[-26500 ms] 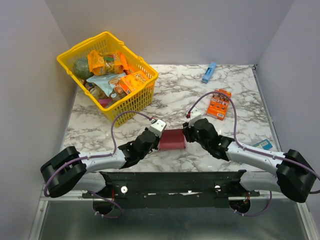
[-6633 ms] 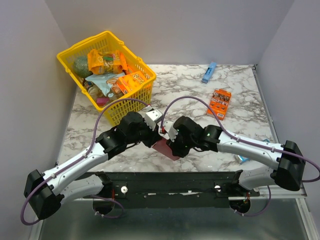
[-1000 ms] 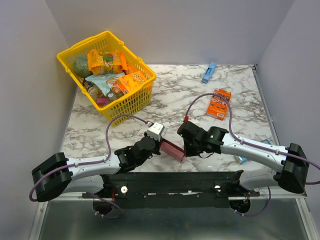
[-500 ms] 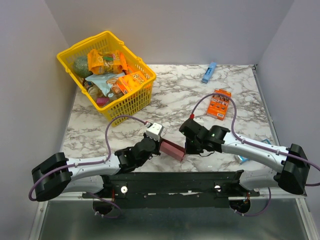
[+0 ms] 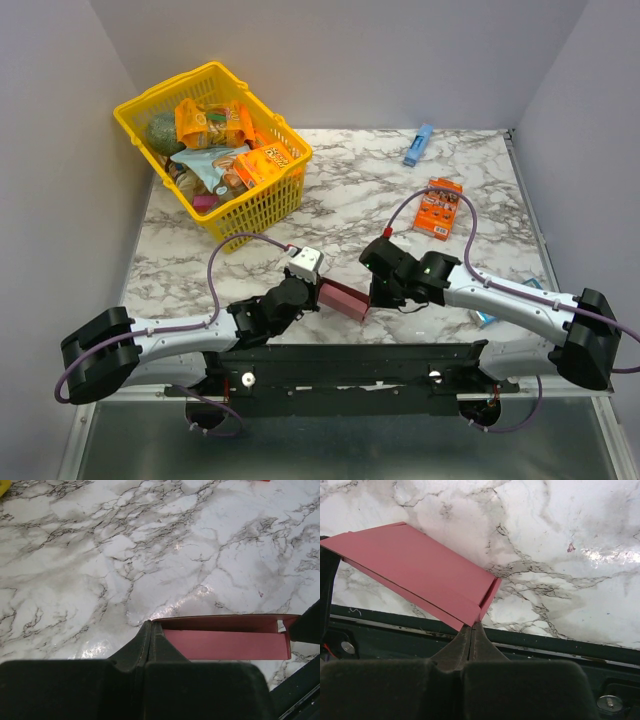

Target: Fold the paper box

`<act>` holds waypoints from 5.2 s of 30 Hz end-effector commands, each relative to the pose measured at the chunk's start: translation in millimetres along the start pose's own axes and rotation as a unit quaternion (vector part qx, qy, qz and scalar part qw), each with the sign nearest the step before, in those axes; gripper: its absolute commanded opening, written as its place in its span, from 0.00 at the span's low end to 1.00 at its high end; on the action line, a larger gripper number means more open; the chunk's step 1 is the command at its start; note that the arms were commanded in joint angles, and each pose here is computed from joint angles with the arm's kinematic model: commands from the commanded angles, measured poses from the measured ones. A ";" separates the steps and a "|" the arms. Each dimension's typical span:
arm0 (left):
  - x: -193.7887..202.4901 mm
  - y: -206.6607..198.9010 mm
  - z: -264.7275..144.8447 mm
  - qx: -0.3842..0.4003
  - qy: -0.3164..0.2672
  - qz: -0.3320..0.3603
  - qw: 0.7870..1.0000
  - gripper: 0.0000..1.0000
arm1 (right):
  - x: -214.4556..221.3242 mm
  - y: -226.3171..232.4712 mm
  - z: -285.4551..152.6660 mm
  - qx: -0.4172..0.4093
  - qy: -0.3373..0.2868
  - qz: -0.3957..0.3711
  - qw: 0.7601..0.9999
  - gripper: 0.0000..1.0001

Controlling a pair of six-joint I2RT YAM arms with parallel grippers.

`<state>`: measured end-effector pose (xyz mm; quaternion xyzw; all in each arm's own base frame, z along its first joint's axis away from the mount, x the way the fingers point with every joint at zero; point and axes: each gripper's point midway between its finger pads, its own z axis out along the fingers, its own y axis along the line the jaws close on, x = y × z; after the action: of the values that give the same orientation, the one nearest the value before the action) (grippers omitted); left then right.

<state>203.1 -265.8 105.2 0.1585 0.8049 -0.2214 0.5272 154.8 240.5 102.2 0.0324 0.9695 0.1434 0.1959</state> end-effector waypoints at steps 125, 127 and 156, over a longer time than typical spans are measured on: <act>42.6 -2.2 -6.4 0.005 0.083 0.028 0.996 0.00 | -9.5 -1.1 -12.2 0.042 -0.061 -0.113 0.991 0.21; 42.4 -1.5 -6.2 0.004 0.082 0.028 0.996 0.00 | -6.5 -0.1 -11.0 0.039 -0.054 -0.116 0.991 0.17; 44.1 -2.2 -6.7 0.006 0.083 0.022 0.996 0.00 | 50.1 -8.5 12.2 0.114 0.011 -0.192 0.975 0.00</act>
<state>198.7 -274.0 103.1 0.1576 0.8114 -0.2249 0.5160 130.0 259.6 98.8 -0.1270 0.9588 0.0474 0.2497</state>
